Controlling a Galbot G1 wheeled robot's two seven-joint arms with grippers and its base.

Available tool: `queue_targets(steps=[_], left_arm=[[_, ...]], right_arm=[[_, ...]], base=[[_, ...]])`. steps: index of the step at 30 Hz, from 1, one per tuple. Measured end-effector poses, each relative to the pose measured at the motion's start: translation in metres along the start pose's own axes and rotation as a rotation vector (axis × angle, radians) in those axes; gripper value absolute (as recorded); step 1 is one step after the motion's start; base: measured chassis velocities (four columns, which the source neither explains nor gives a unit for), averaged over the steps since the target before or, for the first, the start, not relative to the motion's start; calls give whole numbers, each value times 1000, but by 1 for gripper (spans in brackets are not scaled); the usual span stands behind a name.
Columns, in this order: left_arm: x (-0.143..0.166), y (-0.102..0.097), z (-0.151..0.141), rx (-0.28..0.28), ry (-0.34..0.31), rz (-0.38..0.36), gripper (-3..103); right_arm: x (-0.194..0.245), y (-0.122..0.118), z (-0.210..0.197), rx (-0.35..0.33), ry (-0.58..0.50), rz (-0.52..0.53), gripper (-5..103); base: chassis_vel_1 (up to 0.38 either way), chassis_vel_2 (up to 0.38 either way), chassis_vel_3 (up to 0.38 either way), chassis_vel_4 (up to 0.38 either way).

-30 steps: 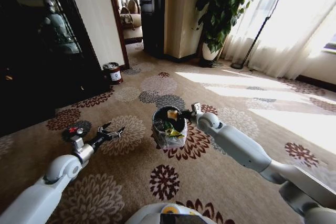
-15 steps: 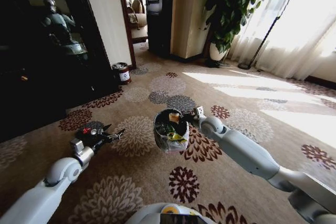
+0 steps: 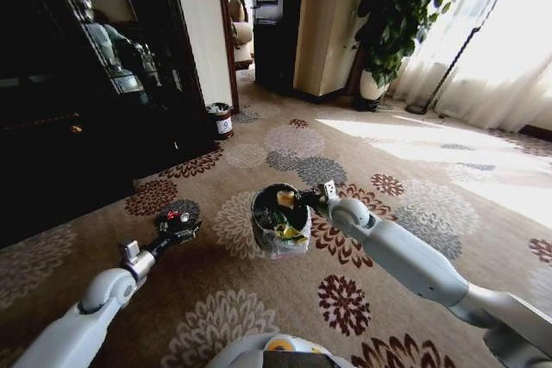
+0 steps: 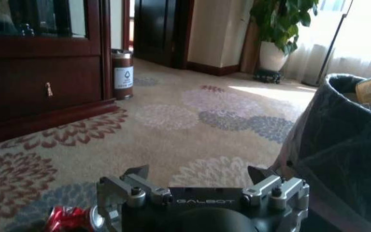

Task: Pick up the trash from the ground and place it into the trash bin.

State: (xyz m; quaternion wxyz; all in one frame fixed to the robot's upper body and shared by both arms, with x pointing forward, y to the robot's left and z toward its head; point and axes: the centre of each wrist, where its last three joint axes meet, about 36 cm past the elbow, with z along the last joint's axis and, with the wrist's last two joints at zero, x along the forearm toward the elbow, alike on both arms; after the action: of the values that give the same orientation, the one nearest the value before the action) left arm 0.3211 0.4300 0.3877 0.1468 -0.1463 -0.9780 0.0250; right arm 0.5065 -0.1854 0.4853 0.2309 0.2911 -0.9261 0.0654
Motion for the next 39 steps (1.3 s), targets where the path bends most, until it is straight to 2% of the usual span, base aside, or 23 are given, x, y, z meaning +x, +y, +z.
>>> queue_targets(steps=[6, 11, 18, 25, 32, 39], left_arm=[[10, -8, 15, 2, 11, 0, 100], [8, -21, 16, 1, 8, 5, 100], [6, -27, 16, 1, 17, -2, 100], [5, -30, 20, 3, 31, -9, 100], [-4, -40, 22, -7, 16, -10, 100], [-17, -56, 18, -13, 18, 14, 100]], right_arm=[[6, 2, 9, -3, 5, -15, 1], [7, 3, 17, 2, 2, -22, 1], [7, -2, 23, 2, -1, -20, 1], [1, -3, 30, -3, 0, -24, 1], [-9, -5, 30, -23, -9, -8, 1], [-4, -18, 31, -25, -3, 9, 1]], base=[[295, 288, -285, -293], [284, 281, -276, -288], [186, 235, -173, -224], [29, 257, -45, -269], [-24, 304, 41, -263], [-5, 28, 11, -6]])
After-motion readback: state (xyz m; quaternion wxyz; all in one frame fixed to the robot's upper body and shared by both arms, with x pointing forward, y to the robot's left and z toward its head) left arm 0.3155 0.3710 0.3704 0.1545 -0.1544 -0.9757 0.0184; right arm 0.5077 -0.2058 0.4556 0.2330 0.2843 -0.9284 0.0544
